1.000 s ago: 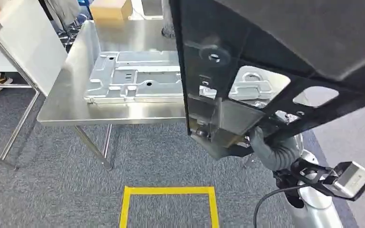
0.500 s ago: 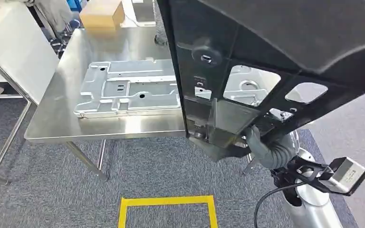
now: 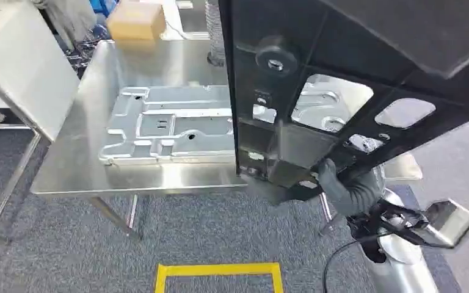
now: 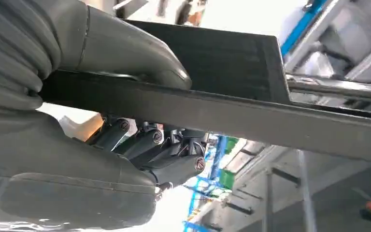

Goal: Take the parts from the cabinet and place them on the table.

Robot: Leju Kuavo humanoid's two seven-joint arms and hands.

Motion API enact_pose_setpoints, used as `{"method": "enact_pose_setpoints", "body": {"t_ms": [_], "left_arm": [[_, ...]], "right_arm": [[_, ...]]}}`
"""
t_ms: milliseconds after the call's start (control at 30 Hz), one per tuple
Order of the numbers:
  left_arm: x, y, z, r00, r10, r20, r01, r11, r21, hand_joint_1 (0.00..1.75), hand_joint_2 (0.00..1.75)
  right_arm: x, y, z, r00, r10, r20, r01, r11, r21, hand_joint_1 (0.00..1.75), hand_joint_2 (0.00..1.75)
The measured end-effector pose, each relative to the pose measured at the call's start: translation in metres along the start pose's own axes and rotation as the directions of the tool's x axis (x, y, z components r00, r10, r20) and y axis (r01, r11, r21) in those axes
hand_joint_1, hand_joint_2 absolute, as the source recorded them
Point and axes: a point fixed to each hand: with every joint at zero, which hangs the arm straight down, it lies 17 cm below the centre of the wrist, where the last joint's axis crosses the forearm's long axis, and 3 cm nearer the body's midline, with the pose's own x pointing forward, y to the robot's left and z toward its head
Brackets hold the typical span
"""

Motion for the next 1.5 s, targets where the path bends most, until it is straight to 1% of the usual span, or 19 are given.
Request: {"method": "enact_pose_setpoints", "body": {"t_ms": [767, 833, 933, 1000, 1067, 1100, 1167, 1233, 1300, 1333, 1400, 1433, 1467, 1500], "left_arm": [[0.000, 0.001, -0.001, 1.000, -0.002, -0.004, 0.002, 1.000, 0.012, 0.00, 1.75], [0.000, 0.002, -0.001, 1.000, -0.002, 0.000, 0.002, 1.000, 0.014, 0.00, 1.75], [0.001, 0.003, -0.001, 1.000, -0.002, 0.004, 0.002, 1.000, 0.014, 0.00, 1.75], [0.001, 0.003, 0.000, 1.000, -0.002, 0.008, 0.001, 1.000, 0.012, 0.00, 1.75], [0.002, 0.003, 0.000, 1.000, -0.002, 0.013, 0.002, 1.000, 0.010, 0.00, 1.75], [0.002, 0.003, 0.000, 1.000, -0.002, 0.013, 0.002, 1.000, 0.011, 0.00, 1.75], [0.003, 0.003, -0.001, 1.000, -0.002, 0.014, 0.002, 1.000, 0.014, 0.00, 1.75], [0.004, 0.003, -0.001, 1.000, -0.003, 0.015, 0.002, 1.000, 0.018, 0.00, 1.75], [0.003, 0.004, -0.001, 1.000, -0.005, 0.015, 0.005, 1.000, 0.023, 0.00, 1.75], [0.002, 0.004, -0.001, 1.000, -0.005, 0.014, 0.005, 1.000, 0.023, 0.00, 1.75], [0.003, 0.002, -0.001, 1.000, -0.003, 0.017, 0.003, 1.000, 0.022, 0.00, 1.75], [0.004, 0.000, -0.001, 1.000, -0.002, 0.020, 0.002, 1.000, 0.019, 0.00, 1.75], [0.006, -0.002, -0.001, 1.000, -0.001, 0.024, 0.000, 1.000, 0.017, 0.00, 1.75], [0.006, -0.005, -0.001, 1.000, 0.002, 0.025, -0.003, 1.000, 0.012, 0.00, 1.75]], "right_arm": [[0.001, 0.005, 0.000, 1.000, 0.000, 0.005, 0.000, 1.000, 0.003, 1.75, 1.75], [-0.002, 0.001, 0.000, 0.999, 0.040, -0.004, -0.040, 0.999, -0.010, 1.75, 1.75], [-0.014, -0.018, -0.002, 0.983, 0.172, -0.071, -0.176, 0.983, -0.059, 1.75, 1.75], [-0.023, -0.037, 0.000, 0.953, 0.275, -0.126, -0.287, 0.954, -0.090, 1.75, 1.75], [-0.031, -0.062, 0.007, 0.894, 0.401, -0.199, -0.428, 0.896, -0.120, 1.75, 1.75], [-0.034, -0.075, 0.010, 0.846, 0.481, -0.232, -0.517, 0.847, -0.128, 1.75, 1.75], [-0.041, -0.102, 0.016, 0.680, 0.667, -0.306, -0.722, 0.683, -0.115, 1.75, 1.75], [-0.043, -0.116, 0.019, 0.521, 0.786, -0.333, -0.846, 0.526, -0.083, 1.75, 1.75], [-0.053, -0.122, 0.020, 0.404, 0.848, -0.344, -0.906, 0.422, -0.025, 1.75, 1.75], [-0.063, -0.123, 0.021, 0.329, 0.877, -0.349, -0.932, 0.361, 0.028, 1.75, 1.75], [-0.085, -0.118, 0.018, 0.206, 0.921, -0.329, -0.956, 0.261, 0.133, 1.75, 1.75], [-0.096, -0.114, 0.015, 0.152, 0.940, -0.304, -0.960, 0.214, 0.183, 1.75, 1.75], [-0.106, -0.108, 0.009, 0.118, 0.953, -0.280, -0.960, 0.182, 0.214, 1.75, 1.75], [-0.120, -0.105, 0.004, 0.069, 0.966, -0.248, -0.955, 0.136, 0.263, 1.75, 1.75]]}}
